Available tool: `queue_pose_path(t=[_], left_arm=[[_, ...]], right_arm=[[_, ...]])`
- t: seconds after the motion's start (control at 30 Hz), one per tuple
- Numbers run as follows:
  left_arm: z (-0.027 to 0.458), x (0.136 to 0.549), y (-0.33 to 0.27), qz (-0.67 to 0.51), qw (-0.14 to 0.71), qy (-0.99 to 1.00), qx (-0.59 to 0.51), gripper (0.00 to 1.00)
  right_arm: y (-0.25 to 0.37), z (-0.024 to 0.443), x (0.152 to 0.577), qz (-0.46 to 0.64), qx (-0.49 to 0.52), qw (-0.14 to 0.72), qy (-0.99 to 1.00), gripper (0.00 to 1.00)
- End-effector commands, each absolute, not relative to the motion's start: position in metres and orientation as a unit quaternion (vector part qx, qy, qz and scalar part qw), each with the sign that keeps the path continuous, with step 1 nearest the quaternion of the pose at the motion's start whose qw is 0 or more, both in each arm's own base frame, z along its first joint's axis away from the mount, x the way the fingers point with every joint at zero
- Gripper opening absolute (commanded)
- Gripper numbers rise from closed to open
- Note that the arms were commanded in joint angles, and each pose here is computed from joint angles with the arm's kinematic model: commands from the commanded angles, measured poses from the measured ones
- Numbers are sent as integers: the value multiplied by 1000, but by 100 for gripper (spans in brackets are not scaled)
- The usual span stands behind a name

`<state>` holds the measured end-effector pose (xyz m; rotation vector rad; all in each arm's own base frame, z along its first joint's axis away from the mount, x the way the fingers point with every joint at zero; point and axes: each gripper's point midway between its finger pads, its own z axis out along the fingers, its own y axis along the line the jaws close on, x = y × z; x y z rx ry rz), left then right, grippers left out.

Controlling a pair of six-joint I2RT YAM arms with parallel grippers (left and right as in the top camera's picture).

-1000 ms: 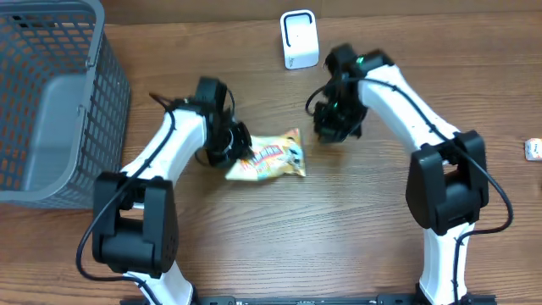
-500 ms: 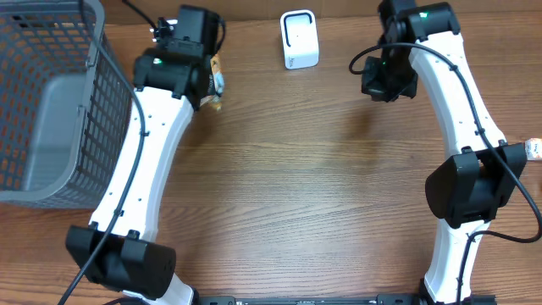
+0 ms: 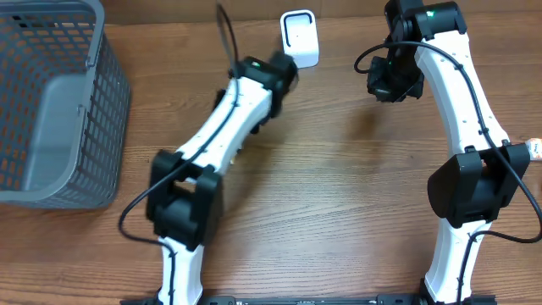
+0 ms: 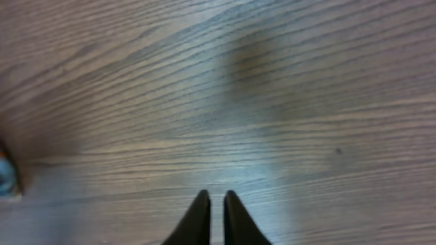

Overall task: Scan the item barcode
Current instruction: 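Lift the pouch with the left gripper up to the white scanner, then lower the pouch back to the table centre, back side up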

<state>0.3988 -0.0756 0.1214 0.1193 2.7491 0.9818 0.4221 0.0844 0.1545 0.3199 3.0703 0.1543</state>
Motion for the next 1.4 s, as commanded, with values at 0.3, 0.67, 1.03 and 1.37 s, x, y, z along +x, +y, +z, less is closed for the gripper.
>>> queue_pose_path(t=[0.3, 0.67, 1.03, 1.37], left_arm=[[99, 374, -206, 59, 59, 996, 23, 19], [200, 399, -259, -142, 108, 983, 41, 100], [228, 411, -136, -33, 108, 984, -136, 20], [199, 408, -78, 22, 61, 979, -193, 9]], right_arm=[[57, 180, 425, 48, 129, 43, 990, 25], [59, 202, 422, 121, 113, 45, 985, 77], [110, 215, 416, 237, 55, 29, 970, 51], [163, 191, 405, 245, 0, 2, 970, 32]])
